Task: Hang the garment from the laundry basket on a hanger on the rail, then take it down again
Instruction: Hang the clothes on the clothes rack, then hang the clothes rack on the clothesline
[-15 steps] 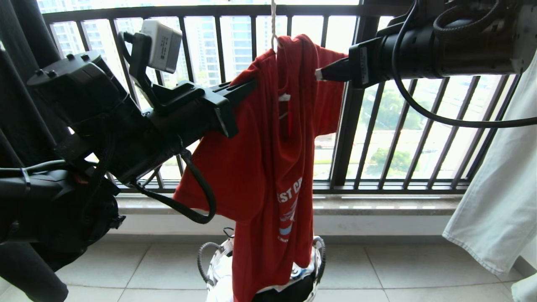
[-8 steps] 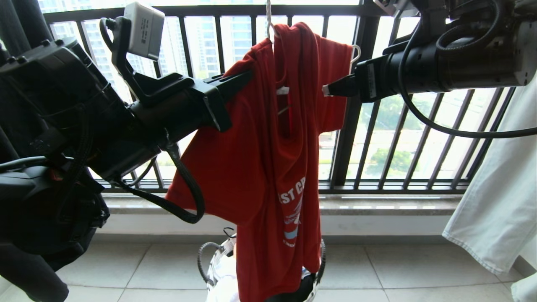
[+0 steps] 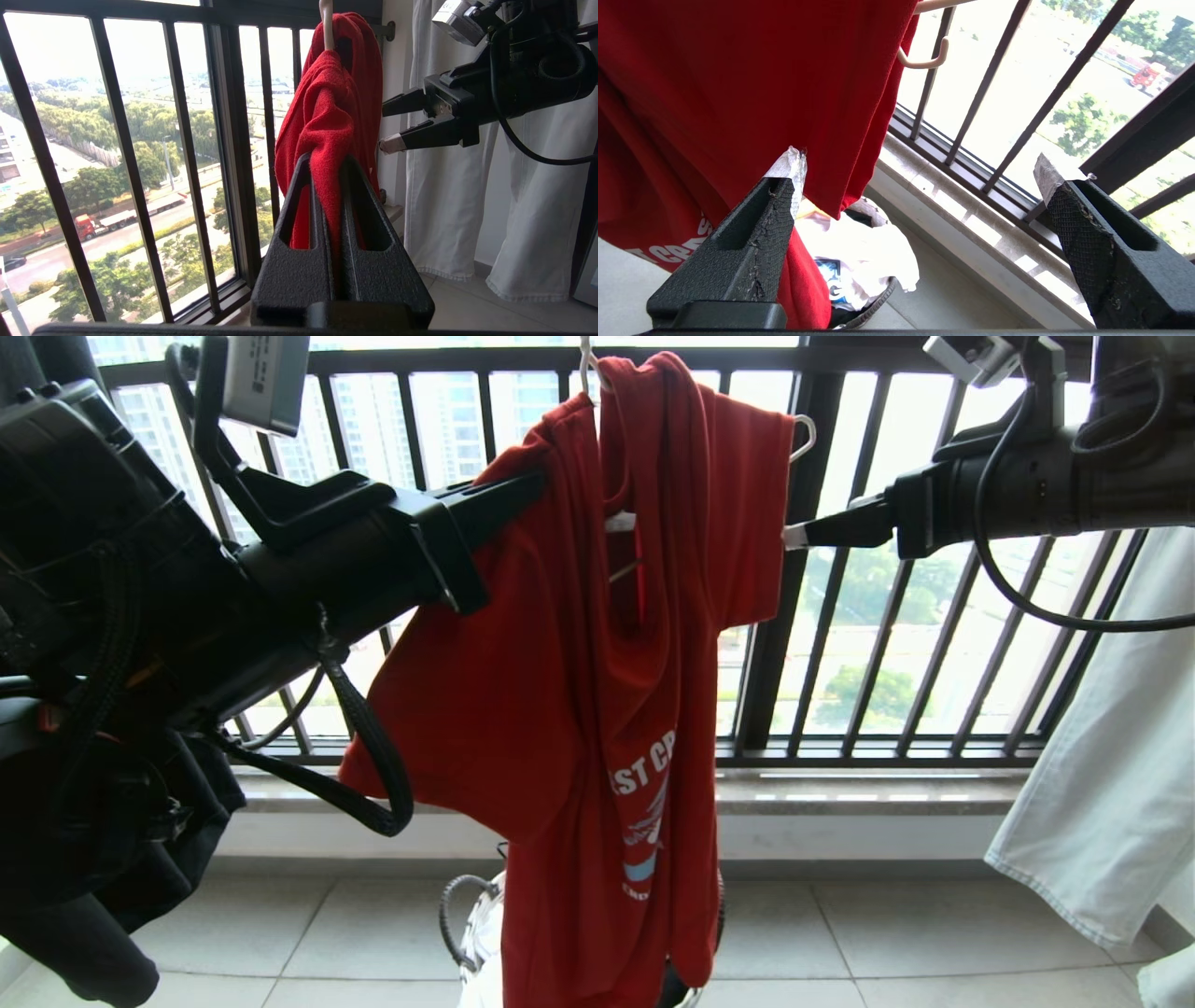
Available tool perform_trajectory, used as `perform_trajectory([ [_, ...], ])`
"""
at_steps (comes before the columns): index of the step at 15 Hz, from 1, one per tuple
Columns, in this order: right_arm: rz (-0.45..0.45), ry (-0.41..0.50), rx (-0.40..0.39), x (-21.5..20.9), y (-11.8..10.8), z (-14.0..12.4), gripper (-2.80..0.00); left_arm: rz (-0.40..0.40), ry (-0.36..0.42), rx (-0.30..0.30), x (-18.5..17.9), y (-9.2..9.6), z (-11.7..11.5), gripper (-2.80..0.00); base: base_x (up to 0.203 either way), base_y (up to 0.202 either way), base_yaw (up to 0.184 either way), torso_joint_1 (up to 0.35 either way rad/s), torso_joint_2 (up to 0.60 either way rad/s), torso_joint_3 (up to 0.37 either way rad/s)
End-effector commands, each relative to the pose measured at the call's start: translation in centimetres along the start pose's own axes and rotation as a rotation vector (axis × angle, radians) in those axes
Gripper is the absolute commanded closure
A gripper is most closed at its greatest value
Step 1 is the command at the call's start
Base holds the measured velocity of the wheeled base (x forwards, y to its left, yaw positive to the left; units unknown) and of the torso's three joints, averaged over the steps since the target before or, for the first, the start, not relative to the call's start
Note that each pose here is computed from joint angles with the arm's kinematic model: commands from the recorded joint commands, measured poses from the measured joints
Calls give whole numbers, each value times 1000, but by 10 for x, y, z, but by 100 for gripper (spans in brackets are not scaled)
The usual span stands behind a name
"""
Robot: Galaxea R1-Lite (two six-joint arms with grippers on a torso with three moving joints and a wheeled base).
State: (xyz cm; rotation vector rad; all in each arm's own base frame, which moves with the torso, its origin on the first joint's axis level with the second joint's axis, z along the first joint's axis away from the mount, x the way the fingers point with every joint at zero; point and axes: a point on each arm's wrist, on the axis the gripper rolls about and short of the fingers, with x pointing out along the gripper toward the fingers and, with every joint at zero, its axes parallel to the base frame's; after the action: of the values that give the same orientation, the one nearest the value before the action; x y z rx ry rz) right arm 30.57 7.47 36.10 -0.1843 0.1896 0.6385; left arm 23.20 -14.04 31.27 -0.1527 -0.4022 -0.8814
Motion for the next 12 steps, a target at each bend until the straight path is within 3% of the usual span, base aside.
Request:
perform_trajectory([
  [1,85,-12,1,18,-19,-10,-280,-5,-24,-1,-4,-2,8,0,0,0,0,0,0,0],
  [5,204,-95,-32,32,-22,-8,-280,-4,-33,-5,-6,-2,12,0,0,0,0,0,0,0],
  [10,284,-97,-32,41,-7,-8,-280,-11,-35,-20,-7,-2,14,0,0,0,0,0,0,0],
  [11,293,-99,-32,41,-4,-7,0,-10,-34,-20,-7,-2,13,0,0,0,0,0,0,0],
  [12,306,-101,-31,41,1,-5,0,-10,-35,-20,-7,-2,13,0,0,0,0,0,0,0],
])
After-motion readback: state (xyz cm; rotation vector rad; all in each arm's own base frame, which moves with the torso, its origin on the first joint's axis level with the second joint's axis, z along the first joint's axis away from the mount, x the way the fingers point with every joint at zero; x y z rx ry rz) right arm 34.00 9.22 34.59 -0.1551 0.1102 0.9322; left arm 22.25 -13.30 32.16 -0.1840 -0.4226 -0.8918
